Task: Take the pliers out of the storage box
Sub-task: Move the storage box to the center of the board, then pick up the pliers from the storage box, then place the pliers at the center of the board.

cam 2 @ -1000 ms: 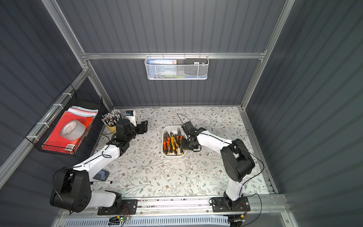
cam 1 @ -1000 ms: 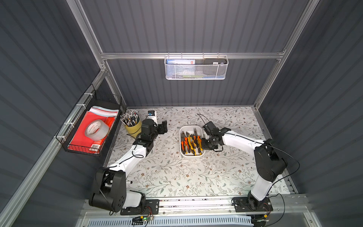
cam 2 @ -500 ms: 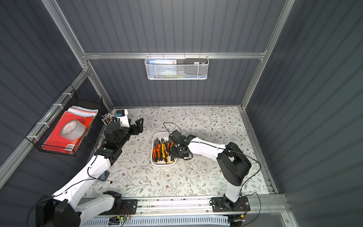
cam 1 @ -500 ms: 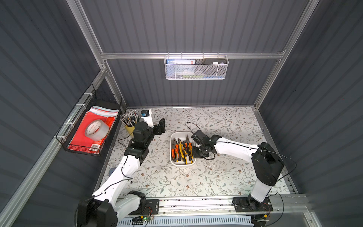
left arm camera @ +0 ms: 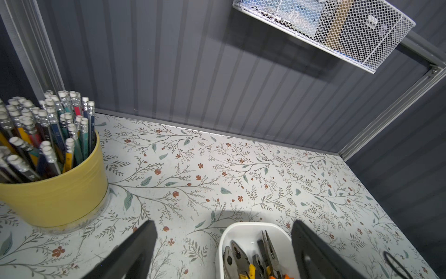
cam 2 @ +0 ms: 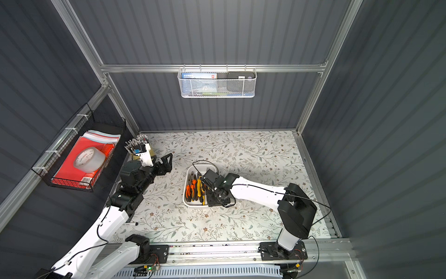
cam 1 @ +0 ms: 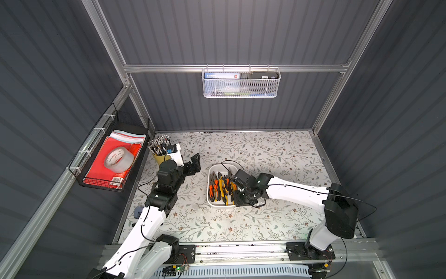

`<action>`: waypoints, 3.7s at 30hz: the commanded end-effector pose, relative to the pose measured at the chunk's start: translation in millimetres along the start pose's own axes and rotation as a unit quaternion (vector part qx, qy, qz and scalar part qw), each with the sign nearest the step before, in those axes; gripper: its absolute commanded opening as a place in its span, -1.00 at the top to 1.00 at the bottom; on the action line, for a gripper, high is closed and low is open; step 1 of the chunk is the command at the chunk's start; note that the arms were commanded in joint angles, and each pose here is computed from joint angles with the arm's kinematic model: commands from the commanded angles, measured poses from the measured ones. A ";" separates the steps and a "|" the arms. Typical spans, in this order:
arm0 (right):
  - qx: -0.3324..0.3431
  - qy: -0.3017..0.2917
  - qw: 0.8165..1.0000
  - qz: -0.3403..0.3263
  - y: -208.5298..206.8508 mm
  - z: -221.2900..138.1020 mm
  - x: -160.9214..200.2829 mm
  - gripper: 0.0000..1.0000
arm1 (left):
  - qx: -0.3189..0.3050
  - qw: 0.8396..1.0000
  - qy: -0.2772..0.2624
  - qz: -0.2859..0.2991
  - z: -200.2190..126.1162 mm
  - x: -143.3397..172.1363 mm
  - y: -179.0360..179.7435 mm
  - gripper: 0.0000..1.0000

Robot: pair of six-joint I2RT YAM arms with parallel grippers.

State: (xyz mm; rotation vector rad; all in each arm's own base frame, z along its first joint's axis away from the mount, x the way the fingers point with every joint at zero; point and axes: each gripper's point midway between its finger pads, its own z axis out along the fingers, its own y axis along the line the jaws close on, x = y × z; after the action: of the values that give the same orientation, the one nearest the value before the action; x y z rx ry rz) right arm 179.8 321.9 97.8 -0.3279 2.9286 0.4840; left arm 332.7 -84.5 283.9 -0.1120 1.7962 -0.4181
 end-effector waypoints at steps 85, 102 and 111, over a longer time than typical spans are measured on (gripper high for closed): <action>0.022 -0.315 0.944 0.093 -57.7 -75.4 -104.6 1.00 | 0.012 0.998 -0.047 -0.031 -32.7 -16.7 -2.4 -0.92; 0.226 -0.221 0.948 0.033 -181.0 -83.6 -73.6 1.00 | 0.010 0.999 -0.040 -0.033 -26.7 -12.8 -1.6 -0.93; 0.291 -0.131 0.948 0.012 -186.2 -39.9 -87.4 1.00 | 0.009 0.999 -0.040 -0.033 -26.5 -12.8 -1.4 -0.94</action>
State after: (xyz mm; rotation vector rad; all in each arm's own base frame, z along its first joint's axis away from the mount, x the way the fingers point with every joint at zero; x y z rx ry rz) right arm 292.0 150.4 85.9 -0.1026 2.6908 -0.2821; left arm 310.1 -76.4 300.4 -0.1658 1.7286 -0.4645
